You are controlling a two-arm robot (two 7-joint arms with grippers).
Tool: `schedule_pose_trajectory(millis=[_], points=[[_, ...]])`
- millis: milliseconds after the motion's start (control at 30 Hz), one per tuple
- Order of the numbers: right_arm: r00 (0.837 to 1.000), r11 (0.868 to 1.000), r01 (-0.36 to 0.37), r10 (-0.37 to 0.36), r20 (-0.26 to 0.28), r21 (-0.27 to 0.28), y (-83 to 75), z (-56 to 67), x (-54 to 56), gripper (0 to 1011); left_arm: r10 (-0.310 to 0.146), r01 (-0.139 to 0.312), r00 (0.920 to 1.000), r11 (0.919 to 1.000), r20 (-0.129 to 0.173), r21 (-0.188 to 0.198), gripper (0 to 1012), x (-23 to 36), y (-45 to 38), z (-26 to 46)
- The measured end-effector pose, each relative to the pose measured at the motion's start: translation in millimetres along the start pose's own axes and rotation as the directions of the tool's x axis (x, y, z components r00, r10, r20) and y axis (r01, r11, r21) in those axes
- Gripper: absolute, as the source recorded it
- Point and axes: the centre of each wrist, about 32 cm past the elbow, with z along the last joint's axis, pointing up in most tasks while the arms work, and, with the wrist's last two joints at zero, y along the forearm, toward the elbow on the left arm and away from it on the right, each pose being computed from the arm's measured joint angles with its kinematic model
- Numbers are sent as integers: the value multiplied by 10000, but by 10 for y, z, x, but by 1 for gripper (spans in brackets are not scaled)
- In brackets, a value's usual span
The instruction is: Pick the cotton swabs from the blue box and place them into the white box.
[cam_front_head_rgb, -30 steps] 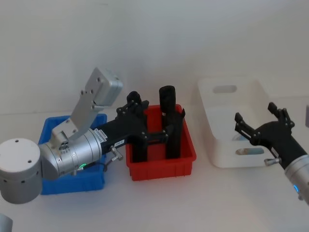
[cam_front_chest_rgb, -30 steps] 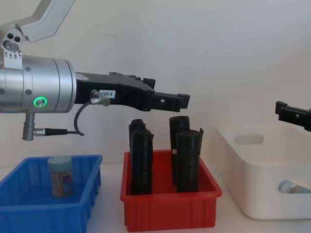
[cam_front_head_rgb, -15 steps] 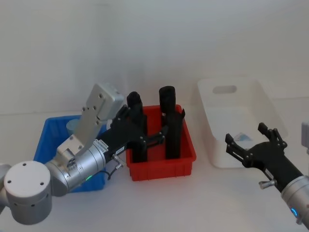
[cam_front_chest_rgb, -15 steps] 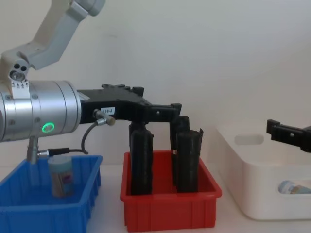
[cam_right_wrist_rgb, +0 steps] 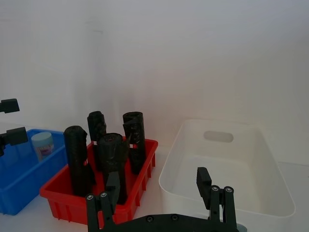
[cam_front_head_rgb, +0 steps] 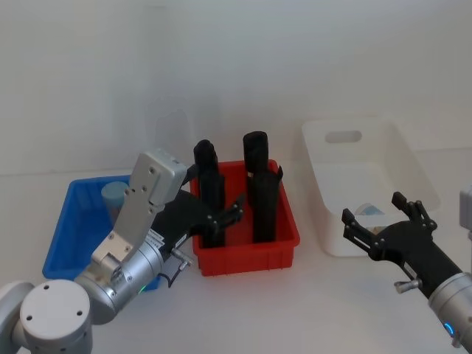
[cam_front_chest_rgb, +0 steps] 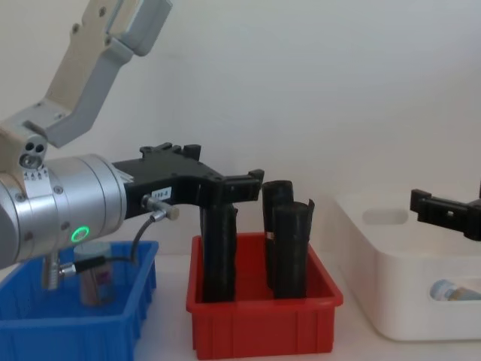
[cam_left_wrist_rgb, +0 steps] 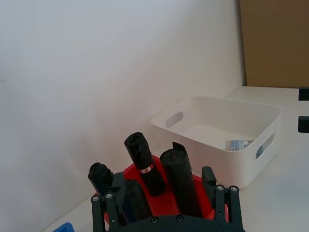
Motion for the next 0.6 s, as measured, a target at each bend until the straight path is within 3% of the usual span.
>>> schedule_pose_trajectory(millis=[267,600], points=[[10000,10000,1,-1,6,5,0,0,0,1002,833,-834,9965,9964,-47,-167,1004,-145,55,-106],[10000,10000,3,-3,10,4,0,-1,1,1002,1426,-1429,9897,9894,-111,-268,1004,-248,98,-180]])
